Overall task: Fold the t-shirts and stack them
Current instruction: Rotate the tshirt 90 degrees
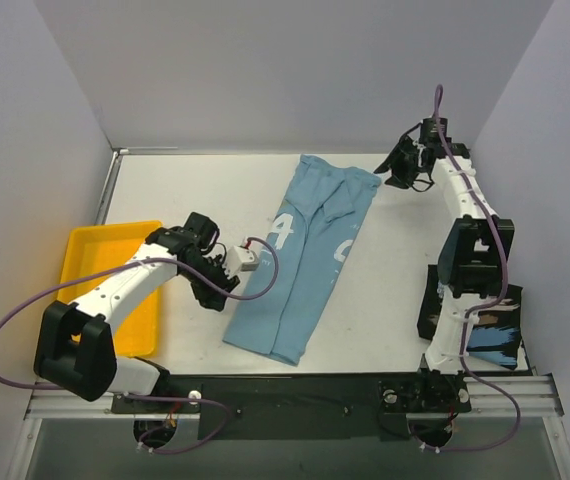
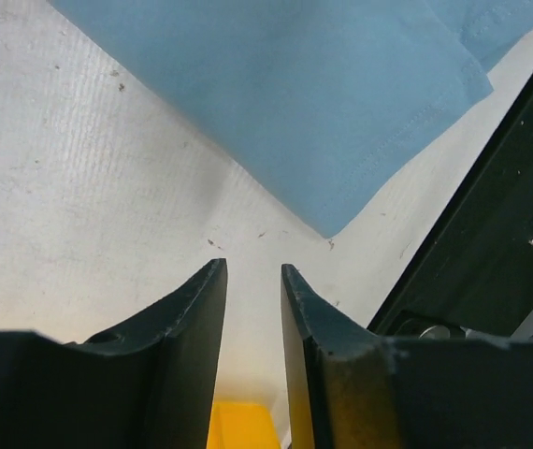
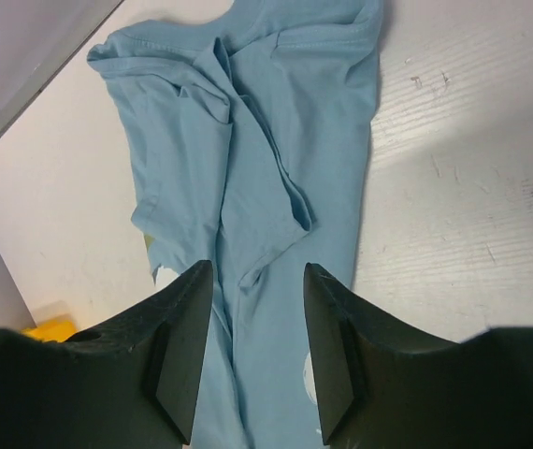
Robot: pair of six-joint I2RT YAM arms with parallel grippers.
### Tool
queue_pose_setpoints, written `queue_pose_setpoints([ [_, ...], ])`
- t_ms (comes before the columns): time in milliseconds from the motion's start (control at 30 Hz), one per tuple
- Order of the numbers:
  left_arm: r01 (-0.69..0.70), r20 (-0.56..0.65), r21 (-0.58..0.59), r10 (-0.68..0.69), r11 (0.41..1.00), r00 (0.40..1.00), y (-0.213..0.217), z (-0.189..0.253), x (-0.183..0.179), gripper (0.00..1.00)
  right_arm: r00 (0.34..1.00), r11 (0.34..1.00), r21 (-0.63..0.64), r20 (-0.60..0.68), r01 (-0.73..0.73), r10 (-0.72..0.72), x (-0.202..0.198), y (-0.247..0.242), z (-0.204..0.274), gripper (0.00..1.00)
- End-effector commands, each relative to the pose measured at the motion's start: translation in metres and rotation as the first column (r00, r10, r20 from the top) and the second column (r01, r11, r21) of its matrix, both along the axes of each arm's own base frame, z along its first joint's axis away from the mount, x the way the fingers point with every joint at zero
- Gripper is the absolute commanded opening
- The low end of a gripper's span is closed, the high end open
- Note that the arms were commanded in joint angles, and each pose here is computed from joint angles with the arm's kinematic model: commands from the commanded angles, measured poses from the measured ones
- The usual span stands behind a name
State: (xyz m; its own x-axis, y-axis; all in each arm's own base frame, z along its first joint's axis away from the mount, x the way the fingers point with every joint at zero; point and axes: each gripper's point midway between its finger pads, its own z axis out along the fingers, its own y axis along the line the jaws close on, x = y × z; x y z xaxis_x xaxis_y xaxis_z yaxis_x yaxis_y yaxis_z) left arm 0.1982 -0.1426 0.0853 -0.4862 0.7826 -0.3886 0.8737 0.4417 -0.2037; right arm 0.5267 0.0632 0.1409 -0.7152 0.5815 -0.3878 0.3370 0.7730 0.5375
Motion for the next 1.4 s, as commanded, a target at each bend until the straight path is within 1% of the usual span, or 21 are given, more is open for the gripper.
queue_pose_setpoints([
  [0, 0.221, 0.028, -0.041, -0.22, 0.974, 0.975, 0.001, 0.019, -0.02, 0.41, 0.98, 0.999, 0.007, -0.198, 0.036, -0.034, -0.012, -0.001, -0.082, 0.4],
  [167, 0.387, 0.068, -0.149, -0.381, 0.91, 0.922, -0.022, 0.018, -0.033, 0.47, 0.966, 0.99, 0.104, -0.248, 0.097, -0.069, 0.017, 0.009, -0.113, 0.41],
  [333, 0.479, 0.158, -0.155, -0.457, 0.864, 0.875, -0.037, 0.017, -0.031, 0.49, 0.953, 0.977, 0.155, -0.288, 0.146, -0.097, 0.033, 0.016, -0.14, 0.4],
  [400, 0.513, 0.173, -0.132, -0.49, 0.848, 0.855, -0.036, 0.01, -0.033, 0.49, 0.958, 0.969, 0.201, -0.273, 0.143, -0.085, 0.045, 0.025, -0.145, 0.25],
  [433, 0.53, 0.189, -0.13, -0.504, 0.838, 0.843, -0.039, 0.01, -0.033, 0.49, 0.964, 0.961, 0.24, -0.256, 0.139, -0.076, 0.056, 0.032, -0.146, 0.1],
  [500, 0.552, 0.204, -0.127, -0.522, 0.824, 0.828, -0.042, 0.005, -0.033, 0.49, 0.97, 0.947, 0.282, -0.226, 0.151, -0.088, 0.075, 0.037, -0.144, 0.0],
  [600, 0.614, 0.25, -0.09, -0.579, 0.784, 0.776, -0.049, -0.002, -0.029, 0.51, 0.981, 0.914, 0.363, -0.133, 0.181, -0.142, 0.111, 0.037, -0.125, 0.0],
  [733, 0.682, 0.293, -0.025, -0.647, 0.731, 0.704, -0.066, -0.017, -0.026, 0.54, 0.967, 0.872, 0.466, 0.118, 0.147, -0.226, 0.169, 0.039, -0.062, 0.0],
  [800, 0.709, 0.317, 0.009, -0.675, 0.705, 0.667, -0.076, -0.023, -0.025, 0.54, 0.959, 0.876, 0.47, 0.178, 0.112, -0.218, 0.175, 0.04, -0.048, 0.26],
  [833, 0.719, 0.322, 0.014, -0.684, 0.695, 0.655, -0.079, -0.024, -0.026, 0.54, 0.955, 0.887, 0.453, 0.216, 0.086, -0.203, 0.173, 0.04, -0.028, 0.34],
  [867, 0.731, 0.334, 0.013, -0.692, 0.683, 0.64, -0.085, -0.024, -0.027, 0.55, 0.963, 0.898, 0.428, 0.186, 0.098, -0.194, 0.164, 0.038, -0.043, 0.44],
  [900, 0.736, 0.337, 0.008, -0.695, 0.677, 0.635, -0.087, -0.023, -0.029, 0.55, 0.956, 0.92, 0.385, 0.239, 0.066, -0.168, 0.159, 0.035, -0.016, 0.47],
  [933, 0.746, 0.342, -0.004, -0.7, 0.666, 0.627, -0.091, -0.022, -0.032, 0.55, 0.971, 0.943, 0.318, 0.178, 0.098, -0.161, 0.142, 0.026, -0.036, 0.52],
  [967, 0.751, 0.34, -0.006, -0.705, 0.66, 0.622, -0.091, -0.024, -0.034, 0.66, 0.969, 0.955, 0.279, 0.189, 0.103, -0.16, 0.132, 0.018, -0.018, 0.54],
  [1000, 0.764, 0.36, 0.003, -0.714, 0.645, 0.601, -0.093, -0.025, -0.034, 0.66, 0.98, 0.969, 0.198, 0.104, 0.146, -0.169, 0.111, 0.005, -0.036, 0.55],
  [1100, 0.801, 0.393, 0.055, -0.75, 0.597, 0.532, -0.093, -0.035, -0.032, 0.68, 0.981, 0.981, 0.039, 0.039, 0.19, -0.192, 0.056, -0.021, -0.01, 0.57],
  [1200, 0.814, 0.45, 0.109, -0.758, 0.57, 0.471, -0.096, -0.038, -0.023, 0.69, 0.99, 0.992, -0.067, -0.09, 0.104, -0.11, -0.033, -0.015, -0.014, 0.57],
  [1233, 0.815, 0.467, 0.122, -0.758, 0.566, 0.457, -0.098, -0.041, -0.021, 0.71, 0.982, 0.995, -0.093, -0.18, 0.041, -0.058, -0.07, 0.001, -0.04, 0.57],
  [1267, 0.82, 0.47, 0.129, -0.763, 0.557, 0.444, -0.098, -0.043, -0.022, 0.73, 0.986, 0.994, -0.112, -0.163, 0.005, -0.024, -0.093, 0.004, -0.02, 0.56],
  [1300, 0.829, 0.479, 0.136, -0.769, 0.542, 0.424, -0.099, -0.044, -0.024, 0.73, 0.968, 0.989, -0.14, -0.251, -0.044, 0.008, -0.131, 0.012, -0.045, 0.54],
  [1367, 0.84, 0.493, 0.144, -0.774, 0.523, 0.397, -0.103, -0.045, -0.029, 0.76, 0.948, 0.977, -0.167, -0.308, -0.134, 0.078, -0.192, 0.028, -0.05, 0.54],
])
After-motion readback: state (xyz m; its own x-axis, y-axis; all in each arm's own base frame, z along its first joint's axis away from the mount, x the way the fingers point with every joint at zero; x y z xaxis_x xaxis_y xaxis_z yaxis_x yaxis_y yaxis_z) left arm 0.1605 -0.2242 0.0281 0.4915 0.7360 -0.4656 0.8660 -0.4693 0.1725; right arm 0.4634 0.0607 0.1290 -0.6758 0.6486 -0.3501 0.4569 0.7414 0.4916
